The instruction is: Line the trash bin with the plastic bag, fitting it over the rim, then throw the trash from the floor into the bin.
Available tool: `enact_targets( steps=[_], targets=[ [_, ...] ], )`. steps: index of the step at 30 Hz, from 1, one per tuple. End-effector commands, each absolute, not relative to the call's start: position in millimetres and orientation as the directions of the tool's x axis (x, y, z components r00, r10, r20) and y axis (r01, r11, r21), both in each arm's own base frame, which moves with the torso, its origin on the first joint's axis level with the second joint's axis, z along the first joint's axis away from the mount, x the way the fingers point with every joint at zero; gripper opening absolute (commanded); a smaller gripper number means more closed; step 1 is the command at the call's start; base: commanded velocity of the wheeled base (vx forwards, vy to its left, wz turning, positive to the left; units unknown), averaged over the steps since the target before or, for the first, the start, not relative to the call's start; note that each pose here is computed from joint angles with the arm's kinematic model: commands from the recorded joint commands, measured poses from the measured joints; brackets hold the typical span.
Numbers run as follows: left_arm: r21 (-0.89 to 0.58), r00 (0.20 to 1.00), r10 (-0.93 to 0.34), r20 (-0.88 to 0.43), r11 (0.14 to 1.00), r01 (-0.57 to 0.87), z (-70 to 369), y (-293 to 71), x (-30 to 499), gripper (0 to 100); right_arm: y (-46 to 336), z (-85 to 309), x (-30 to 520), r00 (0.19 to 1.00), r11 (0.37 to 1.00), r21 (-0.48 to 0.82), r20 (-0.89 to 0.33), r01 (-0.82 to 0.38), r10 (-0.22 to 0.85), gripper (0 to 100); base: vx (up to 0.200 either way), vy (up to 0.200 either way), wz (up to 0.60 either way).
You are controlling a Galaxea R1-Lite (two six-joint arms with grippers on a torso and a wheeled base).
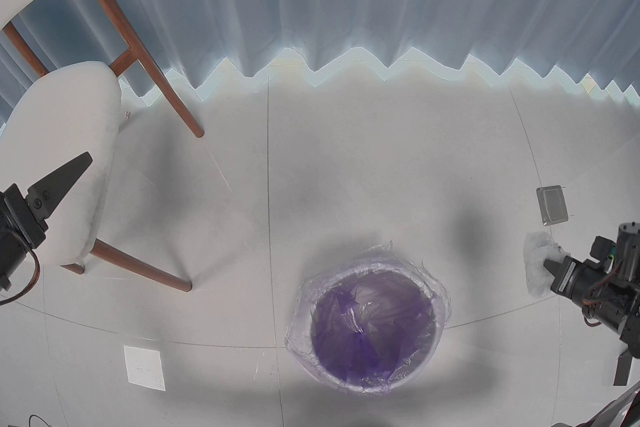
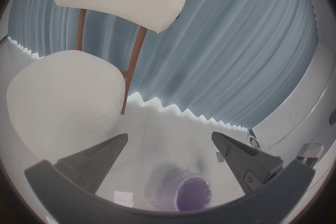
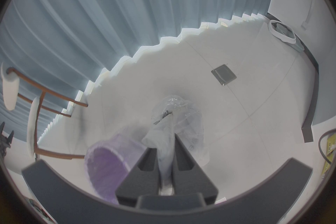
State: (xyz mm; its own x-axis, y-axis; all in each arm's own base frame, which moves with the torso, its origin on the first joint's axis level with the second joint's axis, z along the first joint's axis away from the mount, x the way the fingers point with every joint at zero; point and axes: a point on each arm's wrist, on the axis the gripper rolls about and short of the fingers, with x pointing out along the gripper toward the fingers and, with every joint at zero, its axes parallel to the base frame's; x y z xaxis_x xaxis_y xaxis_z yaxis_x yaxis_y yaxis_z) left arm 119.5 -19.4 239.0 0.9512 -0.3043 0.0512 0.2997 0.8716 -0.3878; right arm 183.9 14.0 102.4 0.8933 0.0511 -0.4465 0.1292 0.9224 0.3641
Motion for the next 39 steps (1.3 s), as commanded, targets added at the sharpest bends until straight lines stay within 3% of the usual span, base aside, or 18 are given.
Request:
enact_targets(
  steps=[1,11,19,26,39],
  targets=[
    [-0.412,0.944,-0.319,0.080,0.852,0.323,235.5,-18.2,103.7,100,13.6,106.0,142.1,0.917,0.923,0.374,-0.393,0.088,0.072,0,-0.200,0.000,0.00],
    [-0.405,0.948,-0.306,0.084,0.859,0.313,224.9,-15.6,89.2,100,11.7,96.7,123.3,0.887,0.927,0.360,-0.455,0.101,0.080,0,-0.180,0.000,0.00],
    [-0.405,0.957,-0.281,0.077,0.868,0.288,216.0,-13.9,81.8,100,16.9,102.8,130.8,0.879,0.935,0.352,-0.435,-0.032,0.194,0,0.000,0.000,0.00],
    [-0.402,0.961,-0.263,0.088,0.873,0.276,211.4,-12.6,74.8,100,36.4,109.9,146.9,0.845,0.930,0.310,-0.425,-0.199,0.323,0,0.000,0.171,0.00],
    [-0.329,0.971,-0.195,0.141,0.916,0.231,172.0,-4.8,29.3,100,66.7,117.4,188.7,0.809,0.911,0.240,-0.423,-0.335,0.408,0,0.000,0.000,0.00]
  ],
)
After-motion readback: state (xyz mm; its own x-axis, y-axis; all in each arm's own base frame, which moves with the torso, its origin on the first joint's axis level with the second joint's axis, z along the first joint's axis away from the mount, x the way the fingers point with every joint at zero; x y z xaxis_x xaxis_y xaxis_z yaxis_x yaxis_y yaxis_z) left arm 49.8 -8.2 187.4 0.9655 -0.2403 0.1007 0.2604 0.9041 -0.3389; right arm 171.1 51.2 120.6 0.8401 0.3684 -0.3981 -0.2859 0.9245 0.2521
